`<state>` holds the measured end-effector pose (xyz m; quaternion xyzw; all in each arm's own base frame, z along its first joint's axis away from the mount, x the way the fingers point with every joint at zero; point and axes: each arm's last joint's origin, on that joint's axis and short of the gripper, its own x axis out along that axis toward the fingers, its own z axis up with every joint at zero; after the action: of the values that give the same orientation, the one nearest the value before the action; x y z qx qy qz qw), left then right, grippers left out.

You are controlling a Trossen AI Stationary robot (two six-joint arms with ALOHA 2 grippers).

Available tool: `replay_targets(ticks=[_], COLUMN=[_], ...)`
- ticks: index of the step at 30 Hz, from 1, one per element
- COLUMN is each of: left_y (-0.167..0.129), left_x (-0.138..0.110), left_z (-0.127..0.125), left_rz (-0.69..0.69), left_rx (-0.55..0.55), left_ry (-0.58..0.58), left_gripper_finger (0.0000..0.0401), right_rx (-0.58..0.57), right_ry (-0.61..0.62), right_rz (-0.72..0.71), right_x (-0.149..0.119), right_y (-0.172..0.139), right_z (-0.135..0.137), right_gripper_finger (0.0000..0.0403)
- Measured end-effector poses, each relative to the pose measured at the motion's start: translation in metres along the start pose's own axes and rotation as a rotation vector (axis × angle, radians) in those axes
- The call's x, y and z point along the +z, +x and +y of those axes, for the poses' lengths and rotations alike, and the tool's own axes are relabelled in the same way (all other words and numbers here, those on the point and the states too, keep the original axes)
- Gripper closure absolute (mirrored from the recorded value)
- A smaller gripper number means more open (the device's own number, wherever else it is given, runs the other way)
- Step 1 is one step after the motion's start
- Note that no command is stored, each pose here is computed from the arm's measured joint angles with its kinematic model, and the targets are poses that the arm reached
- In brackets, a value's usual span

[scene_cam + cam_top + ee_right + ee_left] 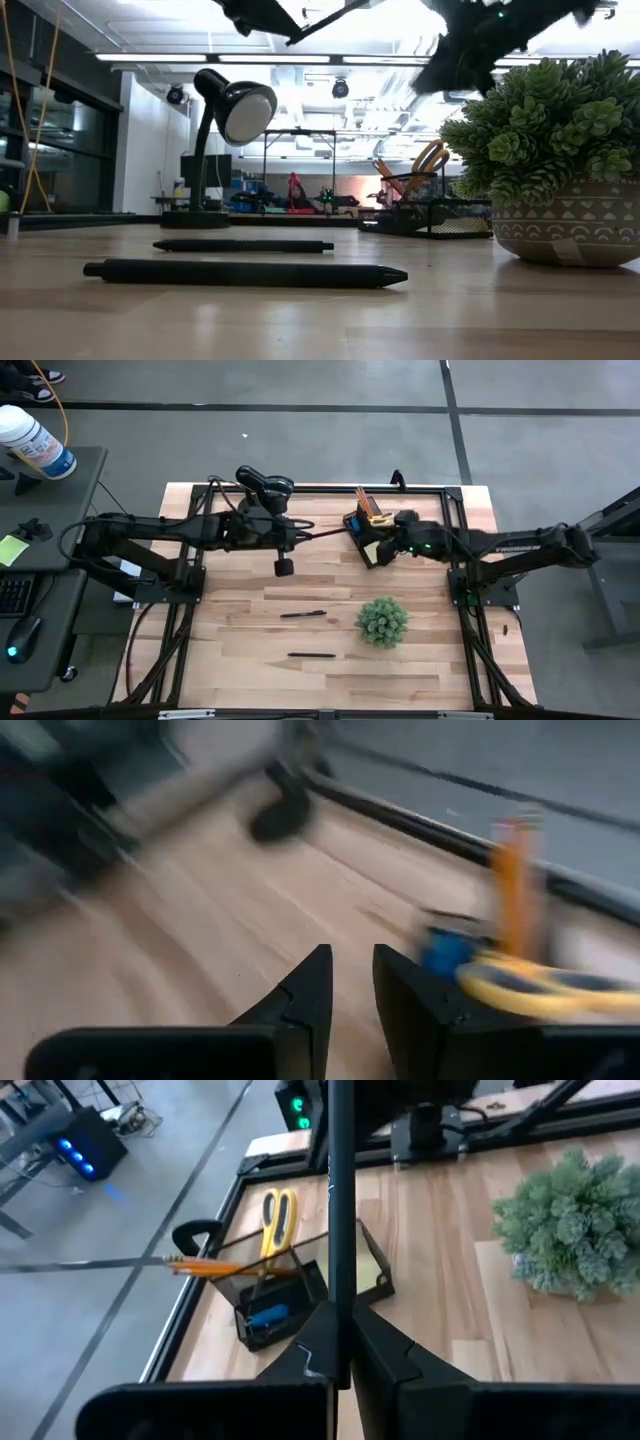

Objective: Pick and place office supplies into organizer
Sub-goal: Put the middle black pen into the desk organizer

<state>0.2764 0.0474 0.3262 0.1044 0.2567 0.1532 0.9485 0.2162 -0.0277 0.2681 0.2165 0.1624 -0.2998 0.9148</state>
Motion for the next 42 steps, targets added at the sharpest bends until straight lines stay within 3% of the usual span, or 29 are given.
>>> replay_targets(ticks=[4, 9, 14, 20, 24, 33, 42], left_y=[-0.003, -0.005, -0.008, -0.009, -0.009, -0.009, -0.009], left_x=[0.008, 0.015, 0.022, 0.024, 0.024, 0.024, 0.024], left_z=[0.002, 0.011, 0.022, 0.023, 0.022, 0.022, 0.022], left_rz=[-0.03, -0.066, -0.096, -0.101, -0.101, -0.1, -0.101], left_rx=[0.006, 0.004, 0.013, 0.018, 0.017, 0.022, 0.019], left_ry=[-0.006, -0.047, -0.067, -0.068, -0.068, -0.068, -0.066], left_gripper_finger=[0.0401, 0.0401, 0.0401, 0.0401, 0.0401, 0.0401, 0.0401], right_rx=[0.271, 0.313, 0.376, 0.402, 0.5, 0.595, 0.602], right_ry=[0.161, 0.05, -0.036, -0.057, -0.064, -0.049, -0.063], right_rz=[-0.33, -0.53, -0.543, -0.574, -0.583, -0.561, -0.594], right_x=[-0.01, -0.015, -0.009, 0.014, 0.032, 0.05, 0.064], right_y=[0.003, 0.007, 0.017, 0.031, 0.038, 0.051, 0.051], right_z=[-0.002, -0.004, 0.007, 0.028, 0.04, 0.048, 0.05], right_gripper_finger=[0.0329, 0.0327, 0.0299, 0.0228, 0.0204, 0.0219, 0.0242])
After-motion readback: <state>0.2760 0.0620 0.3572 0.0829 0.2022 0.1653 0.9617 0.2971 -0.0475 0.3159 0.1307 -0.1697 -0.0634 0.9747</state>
